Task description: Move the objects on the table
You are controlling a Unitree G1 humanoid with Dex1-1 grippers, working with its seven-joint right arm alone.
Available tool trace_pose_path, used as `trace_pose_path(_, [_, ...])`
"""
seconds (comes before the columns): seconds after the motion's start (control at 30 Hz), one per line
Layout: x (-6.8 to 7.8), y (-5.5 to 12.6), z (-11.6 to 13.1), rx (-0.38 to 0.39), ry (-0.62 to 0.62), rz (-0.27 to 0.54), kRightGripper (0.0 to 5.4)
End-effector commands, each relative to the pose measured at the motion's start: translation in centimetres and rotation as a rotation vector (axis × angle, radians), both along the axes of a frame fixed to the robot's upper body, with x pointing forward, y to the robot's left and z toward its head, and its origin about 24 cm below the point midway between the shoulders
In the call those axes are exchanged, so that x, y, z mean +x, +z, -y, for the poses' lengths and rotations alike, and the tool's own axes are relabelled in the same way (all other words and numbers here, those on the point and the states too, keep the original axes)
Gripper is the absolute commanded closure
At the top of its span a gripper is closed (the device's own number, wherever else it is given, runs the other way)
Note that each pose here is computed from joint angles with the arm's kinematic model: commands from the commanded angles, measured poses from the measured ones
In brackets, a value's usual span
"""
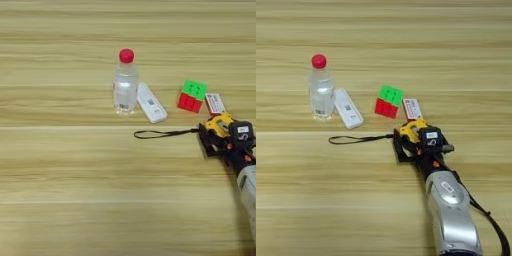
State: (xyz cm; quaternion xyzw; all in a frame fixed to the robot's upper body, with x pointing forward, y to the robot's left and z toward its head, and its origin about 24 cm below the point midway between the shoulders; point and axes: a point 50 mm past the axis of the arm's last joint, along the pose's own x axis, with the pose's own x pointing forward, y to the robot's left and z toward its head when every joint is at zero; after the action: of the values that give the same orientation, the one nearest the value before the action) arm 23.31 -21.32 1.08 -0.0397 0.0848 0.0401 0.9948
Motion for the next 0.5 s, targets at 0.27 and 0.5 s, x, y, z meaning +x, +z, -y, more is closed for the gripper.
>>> trace_pose_path(0.27, [0.7,2.2,-3.4,0.03,0.152,0.114,0.65])
trace_pose_path(0.5, [0.3,2.6,-6.6,0.082,0.291,0.118,0.65])
